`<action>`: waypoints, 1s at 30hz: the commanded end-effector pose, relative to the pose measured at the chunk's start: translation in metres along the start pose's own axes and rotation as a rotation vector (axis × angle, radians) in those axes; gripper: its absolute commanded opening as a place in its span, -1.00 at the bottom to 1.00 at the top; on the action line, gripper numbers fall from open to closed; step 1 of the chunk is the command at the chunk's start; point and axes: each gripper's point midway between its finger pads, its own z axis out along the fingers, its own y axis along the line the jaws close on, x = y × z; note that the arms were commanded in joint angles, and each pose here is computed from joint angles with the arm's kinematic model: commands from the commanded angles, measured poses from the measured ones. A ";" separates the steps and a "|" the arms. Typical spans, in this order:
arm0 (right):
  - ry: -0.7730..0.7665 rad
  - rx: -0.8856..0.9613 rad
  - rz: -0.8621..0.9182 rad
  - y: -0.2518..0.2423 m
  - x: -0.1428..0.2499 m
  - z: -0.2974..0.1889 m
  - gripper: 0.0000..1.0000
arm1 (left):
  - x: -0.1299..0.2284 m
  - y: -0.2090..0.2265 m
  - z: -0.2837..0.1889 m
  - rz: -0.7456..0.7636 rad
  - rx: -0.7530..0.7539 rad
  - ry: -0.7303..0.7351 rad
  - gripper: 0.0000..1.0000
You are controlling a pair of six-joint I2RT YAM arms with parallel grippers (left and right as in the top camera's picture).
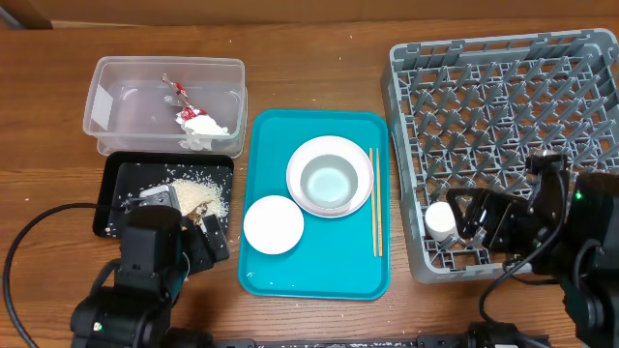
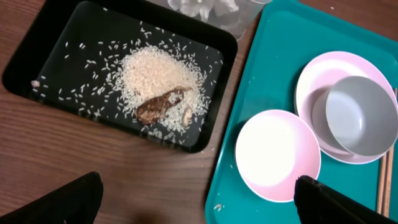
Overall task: Sort waste into correct bins and load items into the dishwasher
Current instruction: 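Retract the left gripper to rest and reach the right gripper to the bowl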
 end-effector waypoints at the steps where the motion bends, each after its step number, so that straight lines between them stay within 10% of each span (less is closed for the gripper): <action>1: 0.043 -0.085 -0.050 0.016 0.005 0.000 0.88 | -0.007 0.001 0.000 -0.024 -0.011 -0.039 1.00; 17: 0.248 -0.174 -0.172 0.048 0.027 0.037 0.81 | -0.007 0.001 0.000 -0.025 -0.008 -0.042 1.00; 30: 0.474 0.213 -0.139 0.030 0.056 0.196 0.60 | -0.007 0.001 0.000 -0.025 -0.008 -0.042 1.00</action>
